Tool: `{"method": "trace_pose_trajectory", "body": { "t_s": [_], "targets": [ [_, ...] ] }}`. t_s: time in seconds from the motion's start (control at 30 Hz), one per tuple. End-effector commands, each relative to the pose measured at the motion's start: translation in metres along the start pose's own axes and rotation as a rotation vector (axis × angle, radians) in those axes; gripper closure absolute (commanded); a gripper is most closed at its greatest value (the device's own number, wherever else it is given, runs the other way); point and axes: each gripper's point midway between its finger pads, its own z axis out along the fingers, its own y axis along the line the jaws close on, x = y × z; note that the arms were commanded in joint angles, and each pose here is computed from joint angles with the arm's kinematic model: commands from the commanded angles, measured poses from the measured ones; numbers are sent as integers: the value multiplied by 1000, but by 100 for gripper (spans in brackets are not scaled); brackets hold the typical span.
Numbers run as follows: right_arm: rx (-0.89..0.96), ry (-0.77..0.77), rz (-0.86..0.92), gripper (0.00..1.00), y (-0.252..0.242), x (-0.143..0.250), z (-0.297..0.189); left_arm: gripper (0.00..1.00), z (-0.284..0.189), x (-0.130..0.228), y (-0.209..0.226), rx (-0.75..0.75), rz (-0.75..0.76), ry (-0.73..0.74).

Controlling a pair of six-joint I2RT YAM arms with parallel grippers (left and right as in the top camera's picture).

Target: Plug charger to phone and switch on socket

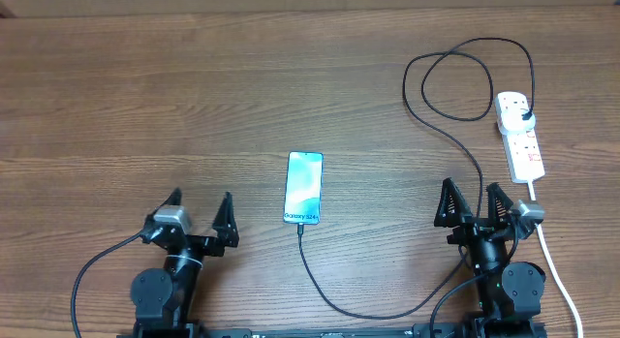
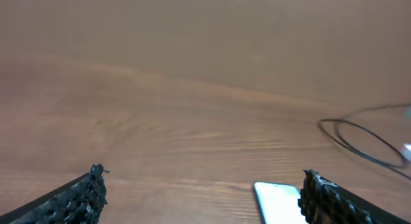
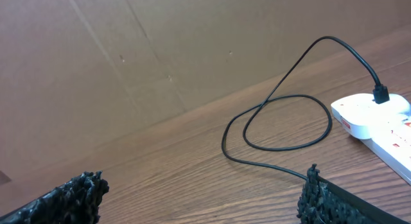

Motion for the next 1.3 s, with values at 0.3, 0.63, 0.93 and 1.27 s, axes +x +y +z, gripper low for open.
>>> {"method": "trace_pose_trajectory", "body": {
  "t_s": [0.3, 0.63, 0.93, 1.27],
  "targets": [
    [-7, -2, -8, 0, 0, 2, 0, 0, -4, -7, 28, -159, 60, -47],
    [-7, -2, -8, 0, 0, 2, 0, 0, -4, -6, 24, -146, 79, -44],
    [-7, -2, -8, 0, 0, 2, 0, 0, -3, -5, 20, -129, 80, -40],
    [-7, -2, -8, 0, 0, 2, 0, 0, -3, -5, 21, -134, 80, -40]
  ]
}}
